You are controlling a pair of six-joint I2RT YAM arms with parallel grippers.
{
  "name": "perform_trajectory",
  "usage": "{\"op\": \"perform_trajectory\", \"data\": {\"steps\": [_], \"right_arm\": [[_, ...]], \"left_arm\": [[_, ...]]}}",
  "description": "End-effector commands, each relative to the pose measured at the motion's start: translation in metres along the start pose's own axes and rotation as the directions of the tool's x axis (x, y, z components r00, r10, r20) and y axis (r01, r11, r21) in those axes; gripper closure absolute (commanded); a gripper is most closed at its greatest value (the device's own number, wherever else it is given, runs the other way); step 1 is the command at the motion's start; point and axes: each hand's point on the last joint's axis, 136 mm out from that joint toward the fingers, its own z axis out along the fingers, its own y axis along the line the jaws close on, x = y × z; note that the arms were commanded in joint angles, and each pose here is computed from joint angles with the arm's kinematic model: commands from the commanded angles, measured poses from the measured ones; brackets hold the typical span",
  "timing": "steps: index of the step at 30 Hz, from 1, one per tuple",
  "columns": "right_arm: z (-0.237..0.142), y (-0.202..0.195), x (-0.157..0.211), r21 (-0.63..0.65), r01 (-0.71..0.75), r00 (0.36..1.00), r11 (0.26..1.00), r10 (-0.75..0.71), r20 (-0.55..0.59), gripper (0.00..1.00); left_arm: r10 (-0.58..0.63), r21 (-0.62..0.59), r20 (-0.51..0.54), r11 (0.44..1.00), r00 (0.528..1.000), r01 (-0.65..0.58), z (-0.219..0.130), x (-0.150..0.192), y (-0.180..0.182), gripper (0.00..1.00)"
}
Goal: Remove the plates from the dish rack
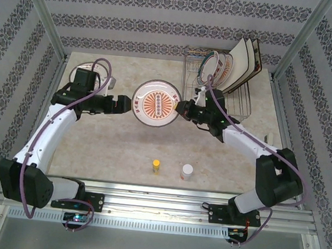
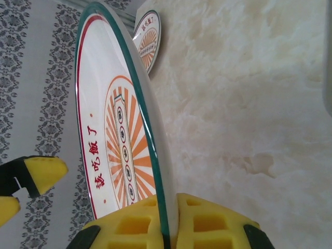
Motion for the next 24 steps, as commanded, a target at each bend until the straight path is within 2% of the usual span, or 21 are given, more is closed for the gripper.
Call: {"op": "perform_trajectory", "data": {"steps": [1,5,11,14,16,17,19,20,22,24], "right_arm": [[0.000,0.061,-0.013,-0.173,0.091,0.996,0.981,-0.089,0.018,1.00],[0.006,0.071,-0.009,-0.210,0.086,0.996,0.974,-0.085,0.015,1.00],[0.012,0.074,-0.004,-0.224,0.077,0.997,0.971,-0.077,0.010,1.00],[0.014,0.076,-0.002,-0.224,0.077,0.997,0.971,-0.077,0.008,1.00],[0.013,0.077,-0.004,-0.224,0.078,0.997,0.971,-0.077,0.013,1.00],[0.013,0.077,-0.004,-0.223,0.077,0.997,0.972,-0.077,0.010,1.00],[0.014,0.079,-0.005,-0.222,0.081,0.997,0.972,-0.081,0.009,1.00],[0.014,0.081,-0.006,-0.224,0.082,0.997,0.971,-0.082,0.009,1.00],[0.014,0.082,-0.007,-0.226,0.084,0.996,0.970,-0.084,0.009,1.00],[0.015,0.082,-0.007,-0.224,0.083,0.996,0.971,-0.084,0.007,1.00]], "left_arm": [[-0.025,0.181,0.060,0.983,0.998,0.013,0.003,-0.015,-0.030,0.00],[-0.066,0.224,0.069,0.973,0.995,0.049,0.012,-0.017,-0.028,0.01],[-0.100,0.267,0.117,0.961,0.988,0.066,0.017,-0.033,-0.024,0.12],[-0.119,0.301,0.132,0.951,0.984,0.075,0.019,-0.040,-0.025,0.26],[-0.129,0.311,0.124,0.947,0.984,0.085,0.022,-0.039,-0.024,0.43],[-0.132,0.311,0.120,0.946,0.984,0.089,0.023,-0.039,-0.022,0.48],[-0.138,0.311,0.114,0.945,0.984,0.096,0.026,-0.036,-0.020,0.67],[-0.140,0.308,0.114,0.946,0.984,0.099,0.027,-0.036,-0.018,0.69],[-0.147,0.304,0.108,0.946,0.983,0.108,0.029,-0.033,-0.014,0.85],[-0.151,0.303,0.104,0.946,0.983,0.113,0.030,-0.032,-0.012,0.96]]}}
